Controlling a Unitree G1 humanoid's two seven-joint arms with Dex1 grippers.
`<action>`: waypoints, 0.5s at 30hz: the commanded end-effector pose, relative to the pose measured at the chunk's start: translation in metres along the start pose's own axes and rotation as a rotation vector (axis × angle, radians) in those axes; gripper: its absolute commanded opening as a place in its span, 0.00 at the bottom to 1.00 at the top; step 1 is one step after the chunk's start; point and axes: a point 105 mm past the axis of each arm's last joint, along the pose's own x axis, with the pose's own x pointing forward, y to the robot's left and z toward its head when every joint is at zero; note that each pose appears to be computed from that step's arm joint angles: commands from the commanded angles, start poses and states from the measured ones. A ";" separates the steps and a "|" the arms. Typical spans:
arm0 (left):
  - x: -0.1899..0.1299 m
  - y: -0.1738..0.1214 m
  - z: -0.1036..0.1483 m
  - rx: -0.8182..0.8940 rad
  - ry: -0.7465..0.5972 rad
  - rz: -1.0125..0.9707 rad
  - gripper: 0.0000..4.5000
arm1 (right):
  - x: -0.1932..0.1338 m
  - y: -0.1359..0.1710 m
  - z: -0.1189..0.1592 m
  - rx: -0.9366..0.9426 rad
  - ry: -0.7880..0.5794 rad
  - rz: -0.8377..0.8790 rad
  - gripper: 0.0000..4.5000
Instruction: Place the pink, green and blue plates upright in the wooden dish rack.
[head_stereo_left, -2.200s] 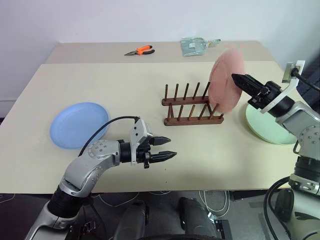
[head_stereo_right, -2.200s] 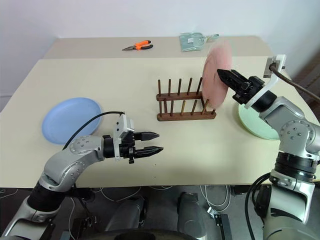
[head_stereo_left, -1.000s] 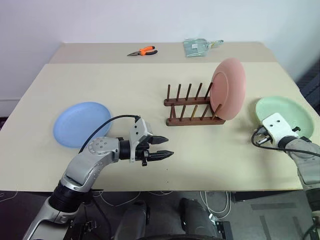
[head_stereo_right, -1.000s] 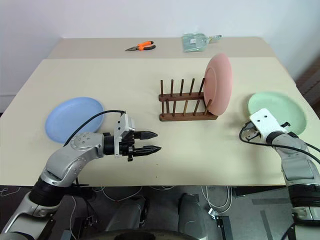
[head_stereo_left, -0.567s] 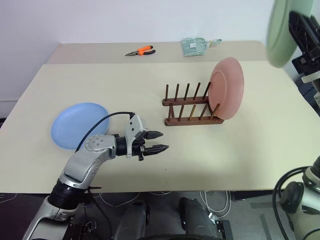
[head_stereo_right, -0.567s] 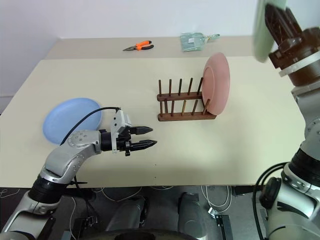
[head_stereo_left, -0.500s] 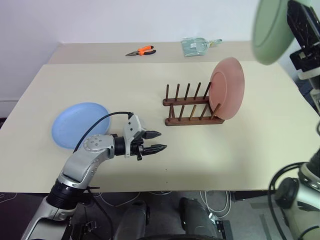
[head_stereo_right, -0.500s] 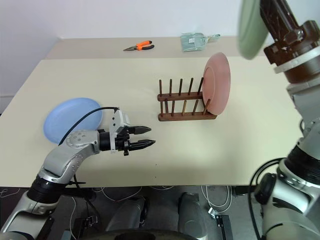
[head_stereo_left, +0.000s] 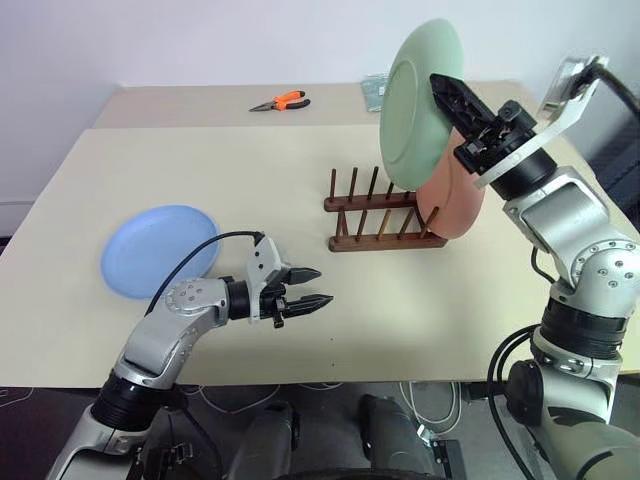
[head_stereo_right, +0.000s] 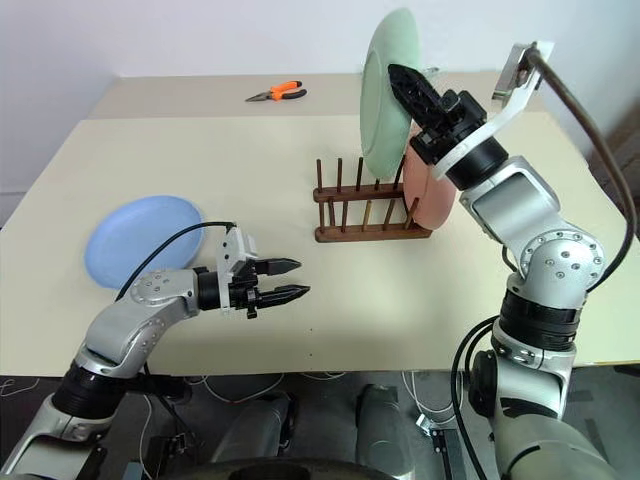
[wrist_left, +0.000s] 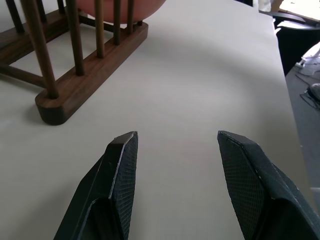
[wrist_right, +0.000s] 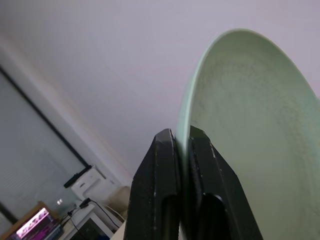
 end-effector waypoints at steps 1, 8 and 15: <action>-0.003 -0.001 0.012 0.035 -0.037 0.002 0.57 | 0.002 -0.010 -0.004 -0.020 0.011 -0.046 0.01; -0.003 0.008 0.016 0.052 -0.059 0.041 0.57 | 0.005 -0.013 -0.004 -0.290 0.048 -0.066 0.41; -0.026 0.054 0.035 0.021 -0.179 0.304 0.86 | 0.005 0.004 0.030 -0.670 0.005 -0.020 0.54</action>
